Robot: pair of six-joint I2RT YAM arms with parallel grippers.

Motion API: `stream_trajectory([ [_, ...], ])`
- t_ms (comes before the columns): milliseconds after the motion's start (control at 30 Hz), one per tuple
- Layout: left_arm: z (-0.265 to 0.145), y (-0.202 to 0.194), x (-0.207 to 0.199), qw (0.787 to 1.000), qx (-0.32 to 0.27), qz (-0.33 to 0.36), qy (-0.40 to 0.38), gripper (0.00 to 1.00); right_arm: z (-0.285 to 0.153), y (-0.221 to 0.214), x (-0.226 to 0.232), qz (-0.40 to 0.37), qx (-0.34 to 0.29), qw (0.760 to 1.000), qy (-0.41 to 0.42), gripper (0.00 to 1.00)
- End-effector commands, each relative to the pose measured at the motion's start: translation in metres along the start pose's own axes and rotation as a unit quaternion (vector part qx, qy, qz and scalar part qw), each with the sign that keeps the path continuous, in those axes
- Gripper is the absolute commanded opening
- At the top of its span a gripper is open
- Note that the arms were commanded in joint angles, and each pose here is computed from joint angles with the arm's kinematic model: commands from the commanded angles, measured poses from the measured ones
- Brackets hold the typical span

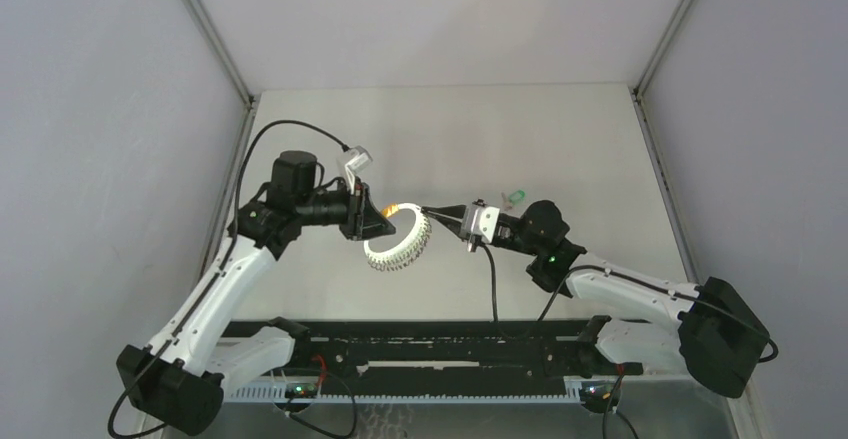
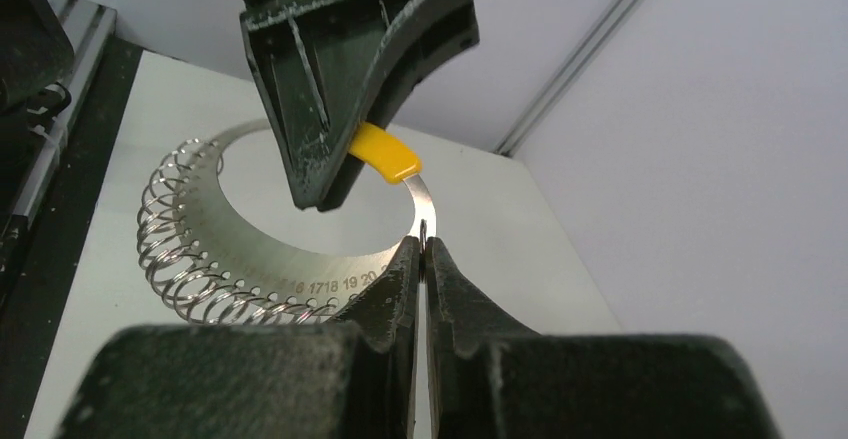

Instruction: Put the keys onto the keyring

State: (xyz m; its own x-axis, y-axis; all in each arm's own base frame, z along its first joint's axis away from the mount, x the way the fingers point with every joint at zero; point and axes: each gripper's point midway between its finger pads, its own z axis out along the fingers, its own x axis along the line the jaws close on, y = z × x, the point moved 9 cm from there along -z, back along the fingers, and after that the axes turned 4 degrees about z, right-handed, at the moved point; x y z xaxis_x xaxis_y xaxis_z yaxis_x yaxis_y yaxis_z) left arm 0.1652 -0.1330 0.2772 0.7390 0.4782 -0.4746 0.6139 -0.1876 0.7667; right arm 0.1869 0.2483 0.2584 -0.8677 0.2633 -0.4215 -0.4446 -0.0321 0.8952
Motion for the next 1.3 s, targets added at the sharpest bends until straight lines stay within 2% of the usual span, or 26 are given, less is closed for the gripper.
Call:
stream_trajectory([
  [0, 0.009, 0.001, 0.008, 1.000, -0.016, -0.013, -0.010, 0.31, 0.004, 0.033, -0.009, -0.028, -0.071, 0.997, 0.013, 0.00],
  [267, 0.017, -0.006, 0.023, 0.998, -0.036, -0.054, 0.024, 0.51, 0.008, 0.032, -0.012, -0.020, -0.081, 0.996, 0.021, 0.00],
  [500, 0.011, -0.007, 0.029, 0.990, -0.095, -0.054, 0.094, 0.70, 0.006, 0.031, -0.023, -0.005, -0.087, 0.996, 0.022, 0.00],
  [567, 0.006, -0.005, 0.027, 0.987, -0.118, -0.039, 0.106, 0.73, 0.005, 0.030, -0.024, -0.001, -0.086, 0.996, 0.028, 0.00],
  [700, 0.001, 0.000, 0.018, 0.981, -0.169, -0.003, 0.093, 0.73, 0.003, 0.025, -0.027, 0.006, -0.079, 0.996, 0.036, 0.00],
  [800, 0.007, 0.006, 0.010, 0.973, -0.216, 0.044, 0.071, 0.69, 0.001, 0.021, -0.027, 0.015, -0.073, 0.996, 0.052, 0.00],
  [1000, 0.026, -0.005, 0.015, 0.932, -0.329, 0.146, 0.043, 0.65, -0.003, 0.011, -0.025, 0.027, -0.051, 0.995, 0.085, 0.00],
  [1167, 0.033, 0.000, 0.019, 0.916, -0.336, 0.218, 0.025, 0.58, -0.002, 0.009, -0.022, 0.032, -0.051, 0.992, 0.112, 0.00],
  [1267, 0.033, 0.001, 0.015, 0.898, -0.343, 0.275, 0.004, 0.56, -0.001, 0.006, -0.021, 0.036, -0.043, 0.990, 0.126, 0.00],
])
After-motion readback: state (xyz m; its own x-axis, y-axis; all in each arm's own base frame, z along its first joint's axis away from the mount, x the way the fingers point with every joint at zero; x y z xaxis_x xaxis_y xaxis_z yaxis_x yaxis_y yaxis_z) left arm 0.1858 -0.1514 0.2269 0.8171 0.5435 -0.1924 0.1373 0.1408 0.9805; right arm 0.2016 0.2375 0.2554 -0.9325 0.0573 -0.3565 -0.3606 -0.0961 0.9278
